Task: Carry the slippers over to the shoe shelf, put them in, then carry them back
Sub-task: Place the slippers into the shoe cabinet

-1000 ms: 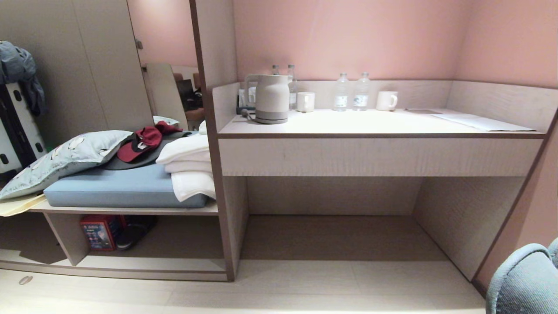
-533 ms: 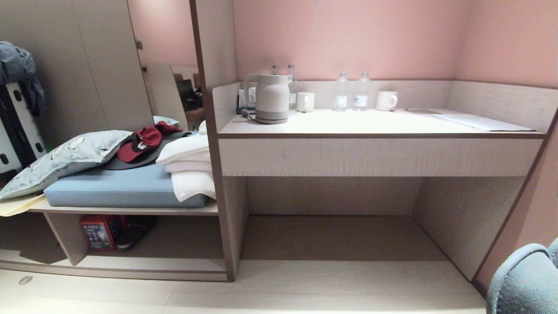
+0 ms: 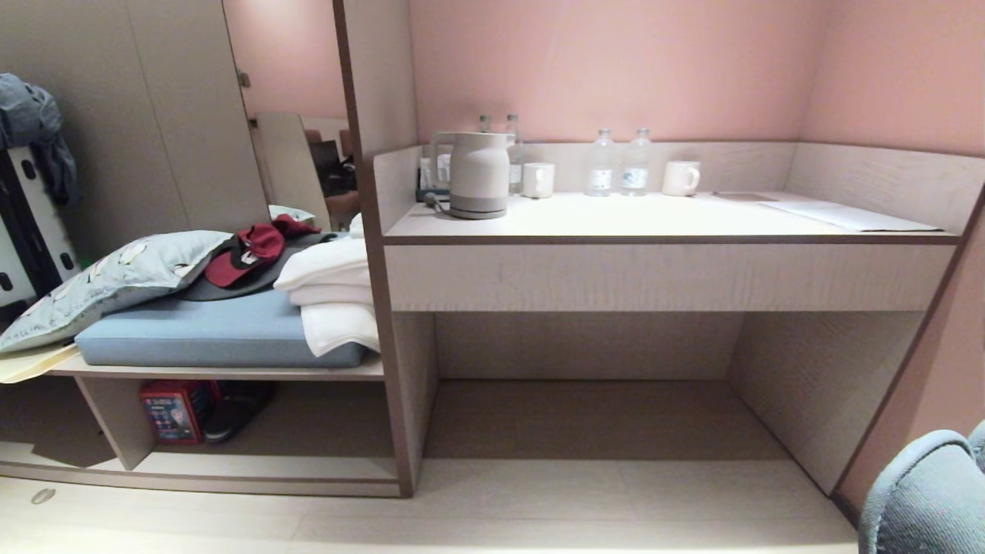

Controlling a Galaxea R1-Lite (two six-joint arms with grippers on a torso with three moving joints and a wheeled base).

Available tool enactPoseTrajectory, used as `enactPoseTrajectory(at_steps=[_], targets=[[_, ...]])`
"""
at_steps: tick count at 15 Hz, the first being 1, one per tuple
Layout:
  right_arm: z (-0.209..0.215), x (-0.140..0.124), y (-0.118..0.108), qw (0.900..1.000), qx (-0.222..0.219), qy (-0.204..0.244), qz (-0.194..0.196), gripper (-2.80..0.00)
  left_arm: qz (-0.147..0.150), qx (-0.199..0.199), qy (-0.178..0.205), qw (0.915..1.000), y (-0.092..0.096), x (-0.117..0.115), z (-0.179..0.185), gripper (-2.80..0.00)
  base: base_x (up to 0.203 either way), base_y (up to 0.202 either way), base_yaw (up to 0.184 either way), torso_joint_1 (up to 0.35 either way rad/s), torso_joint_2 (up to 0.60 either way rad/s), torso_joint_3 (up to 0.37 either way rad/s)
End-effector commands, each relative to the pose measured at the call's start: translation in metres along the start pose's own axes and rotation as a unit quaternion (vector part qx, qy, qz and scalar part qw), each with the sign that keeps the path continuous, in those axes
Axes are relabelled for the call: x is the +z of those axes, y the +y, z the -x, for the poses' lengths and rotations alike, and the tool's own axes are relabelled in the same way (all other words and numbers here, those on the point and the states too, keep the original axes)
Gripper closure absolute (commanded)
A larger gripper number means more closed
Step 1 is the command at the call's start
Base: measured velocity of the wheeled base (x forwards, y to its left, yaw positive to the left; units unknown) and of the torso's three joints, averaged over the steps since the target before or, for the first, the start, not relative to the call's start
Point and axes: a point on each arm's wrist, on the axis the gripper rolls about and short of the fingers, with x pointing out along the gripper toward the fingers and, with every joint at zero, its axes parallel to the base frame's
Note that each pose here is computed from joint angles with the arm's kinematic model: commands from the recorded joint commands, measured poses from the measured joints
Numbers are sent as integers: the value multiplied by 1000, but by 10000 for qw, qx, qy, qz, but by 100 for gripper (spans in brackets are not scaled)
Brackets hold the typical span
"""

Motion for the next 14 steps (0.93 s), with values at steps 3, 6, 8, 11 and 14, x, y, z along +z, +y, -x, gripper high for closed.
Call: enactPoseTrajectory(at_steps=[3,6,8,11,14], targets=[[0,0,0,10000,0,9,-9,0,3,3,-2,10000,0,0,0,0,1,34,-2,0,1,0],[0,0,0,10000,0,9,-9,0,3,3,-2,10000,0,0,0,0,1,183,-3,3,4,0],[0,0,0,10000,0,9,-9,0,3,3,-2,10000,0,0,0,0,0,197,0,5,2,5],[0,0,0,10000,0,9,-9,0,3,3,-2,10000,0,0,0,0,0,194,-4,5,3,3],[0,0,0,10000,0,9,-9,0,3,3,-2,10000,0,0,0,0,0,196,-2,2,3,3]])
